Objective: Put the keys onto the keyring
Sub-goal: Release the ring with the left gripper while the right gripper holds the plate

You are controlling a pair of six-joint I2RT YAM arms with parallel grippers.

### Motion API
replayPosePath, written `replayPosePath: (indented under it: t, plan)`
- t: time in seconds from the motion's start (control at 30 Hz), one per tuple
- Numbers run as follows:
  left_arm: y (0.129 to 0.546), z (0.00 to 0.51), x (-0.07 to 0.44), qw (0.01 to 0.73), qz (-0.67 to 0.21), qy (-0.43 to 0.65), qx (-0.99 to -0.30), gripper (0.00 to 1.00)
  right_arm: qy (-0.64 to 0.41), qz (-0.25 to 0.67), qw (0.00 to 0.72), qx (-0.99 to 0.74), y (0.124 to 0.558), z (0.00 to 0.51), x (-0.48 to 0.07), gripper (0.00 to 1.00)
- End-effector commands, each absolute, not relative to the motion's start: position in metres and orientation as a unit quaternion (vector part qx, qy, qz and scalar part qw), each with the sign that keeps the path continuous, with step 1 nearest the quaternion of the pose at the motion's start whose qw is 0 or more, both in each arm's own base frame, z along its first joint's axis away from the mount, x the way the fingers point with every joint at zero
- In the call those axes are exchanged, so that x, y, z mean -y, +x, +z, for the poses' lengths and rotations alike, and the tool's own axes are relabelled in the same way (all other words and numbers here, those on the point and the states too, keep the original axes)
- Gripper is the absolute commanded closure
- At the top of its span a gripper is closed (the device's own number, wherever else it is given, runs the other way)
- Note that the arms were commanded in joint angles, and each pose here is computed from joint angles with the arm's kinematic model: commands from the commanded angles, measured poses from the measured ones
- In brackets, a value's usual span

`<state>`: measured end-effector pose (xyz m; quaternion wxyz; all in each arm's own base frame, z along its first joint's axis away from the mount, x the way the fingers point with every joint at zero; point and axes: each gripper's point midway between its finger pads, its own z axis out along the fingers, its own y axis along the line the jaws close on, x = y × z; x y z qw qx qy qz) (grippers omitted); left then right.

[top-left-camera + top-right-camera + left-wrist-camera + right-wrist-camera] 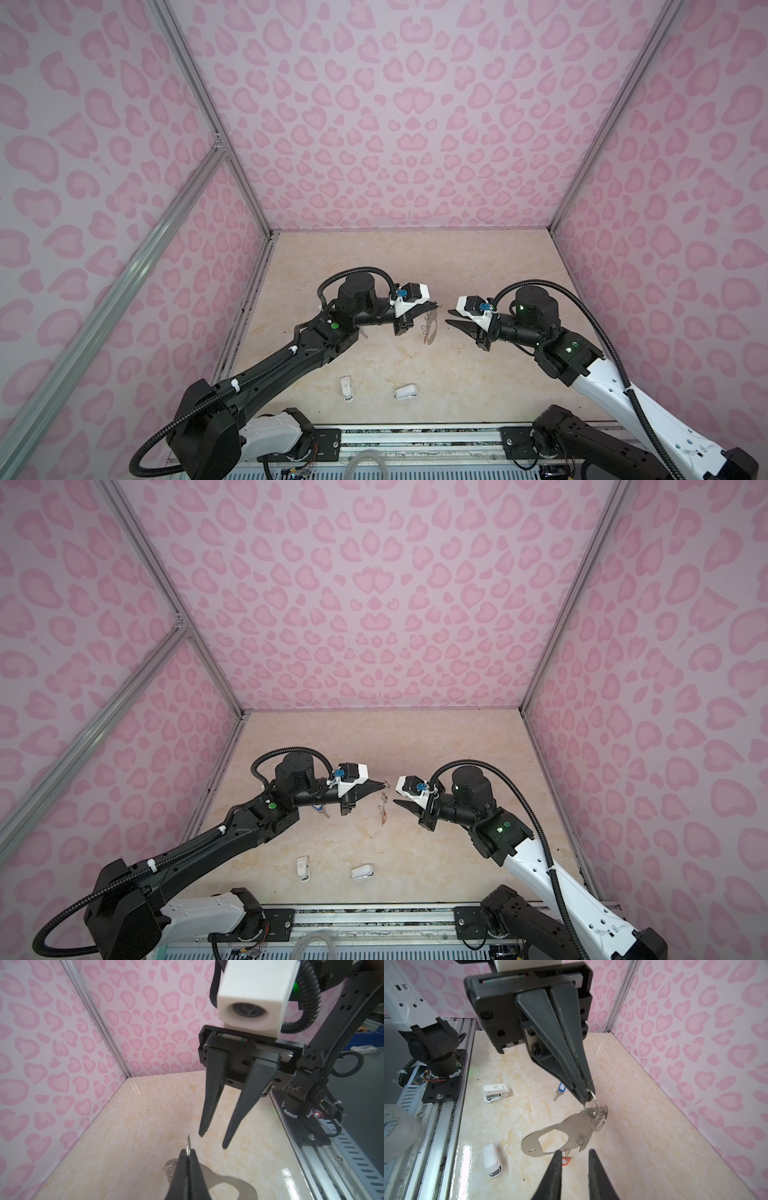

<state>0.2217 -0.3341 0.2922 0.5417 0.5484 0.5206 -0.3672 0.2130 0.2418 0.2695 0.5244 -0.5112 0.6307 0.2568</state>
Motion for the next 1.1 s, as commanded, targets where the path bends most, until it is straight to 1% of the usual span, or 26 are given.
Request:
replayPosePath:
  t: [0.0, 0.13, 0.33, 0.47, 0.7, 0.77, 0.9, 0.97, 1.0, 1.03, 1.07]
  plan:
    - [0.212, 0.315, 0.334, 0.567, -0.396, 0.541, -0.478, 0.97, -0.5, 0.282, 0.552, -0.605, 0.214, 0.29, -0.25, 0.78]
    - [0.208, 0.313, 0.335, 0.563, -0.405, 0.543, -0.472, 0.97, -0.496, 0.298, 0.561, -0.593, 0.215, 0.299, -0.255, 0.79]
    - [0.206, 0.311, 0.334, 0.561, -0.408, 0.548, -0.468, 0.97, -0.501, 0.31, 0.549, -0.593, 0.216, 0.296, -0.259, 0.81]
    - [0.204, 0.31, 0.335, 0.555, -0.411, 0.553, -0.467, 0.97, -0.504, 0.315, 0.548, -0.589, 0.214, 0.297, -0.261, 0.86]
    - [0.202, 0.309, 0.335, 0.552, -0.412, 0.558, -0.463, 0.97, -0.508, 0.321, 0.537, -0.592, 0.214, 0.292, -0.26, 1.0]
    - [0.204, 0.309, 0.335, 0.552, -0.41, 0.557, -0.467, 0.96, -0.509, 0.319, 0.534, -0.594, 0.214, 0.29, -0.26, 1.0]
    - [0.225, 0.307, 0.327, 0.563, -0.379, 0.529, -0.51, 0.7, -0.508, 0.311, 0.529, -0.604, 0.217, 0.284, -0.257, 1.0]
    - [0.242, 0.308, 0.314, 0.568, -0.361, 0.498, -0.547, 0.54, -0.507, 0.306, 0.52, -0.616, 0.219, 0.277, -0.254, 1.0]
    - [0.253, 0.308, 0.306, 0.572, -0.346, 0.475, -0.573, 0.44, -0.507, 0.303, 0.515, -0.621, 0.22, 0.273, -0.253, 1.0]
    - [0.263, 0.304, 0.297, 0.571, -0.328, 0.455, -0.6, 0.38, -0.507, 0.3, 0.512, -0.624, 0.221, 0.271, -0.252, 1.0]
    - [0.272, 0.298, 0.288, 0.563, -0.306, 0.437, -0.631, 0.35, -0.509, 0.298, 0.507, -0.629, 0.222, 0.267, -0.251, 1.0]
